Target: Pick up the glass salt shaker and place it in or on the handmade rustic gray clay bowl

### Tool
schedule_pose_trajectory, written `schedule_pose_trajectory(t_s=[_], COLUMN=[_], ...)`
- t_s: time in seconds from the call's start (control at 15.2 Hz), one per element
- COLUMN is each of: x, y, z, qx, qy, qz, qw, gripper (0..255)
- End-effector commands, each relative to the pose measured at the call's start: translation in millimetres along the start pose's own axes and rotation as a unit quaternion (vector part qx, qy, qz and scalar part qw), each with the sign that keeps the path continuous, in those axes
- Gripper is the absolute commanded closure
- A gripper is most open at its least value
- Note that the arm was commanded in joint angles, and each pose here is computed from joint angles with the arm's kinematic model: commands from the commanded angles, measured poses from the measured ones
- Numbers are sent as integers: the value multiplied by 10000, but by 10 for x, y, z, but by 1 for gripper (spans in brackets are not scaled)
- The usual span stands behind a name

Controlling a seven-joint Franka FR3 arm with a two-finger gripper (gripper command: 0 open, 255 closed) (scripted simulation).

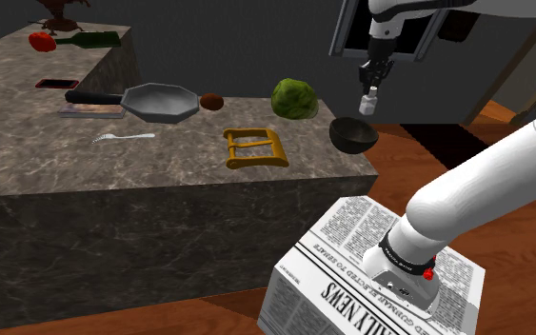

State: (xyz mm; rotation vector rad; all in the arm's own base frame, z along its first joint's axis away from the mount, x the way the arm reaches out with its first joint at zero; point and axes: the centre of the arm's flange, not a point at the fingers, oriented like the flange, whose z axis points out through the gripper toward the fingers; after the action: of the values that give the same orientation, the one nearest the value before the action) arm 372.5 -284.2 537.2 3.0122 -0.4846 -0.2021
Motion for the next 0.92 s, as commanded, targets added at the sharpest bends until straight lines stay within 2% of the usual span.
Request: schedule_pose_trajectory(t_s=[0.0, 0.73, 0.86], x=[5, 74, 74], y=[-26, -87, -88], z=[105, 692, 692], qx=[1, 1, 1], qy=[2, 2, 2], qz=[0, 0, 0], qw=[10000, 10000, 10000], gripper=[255, 255, 255])
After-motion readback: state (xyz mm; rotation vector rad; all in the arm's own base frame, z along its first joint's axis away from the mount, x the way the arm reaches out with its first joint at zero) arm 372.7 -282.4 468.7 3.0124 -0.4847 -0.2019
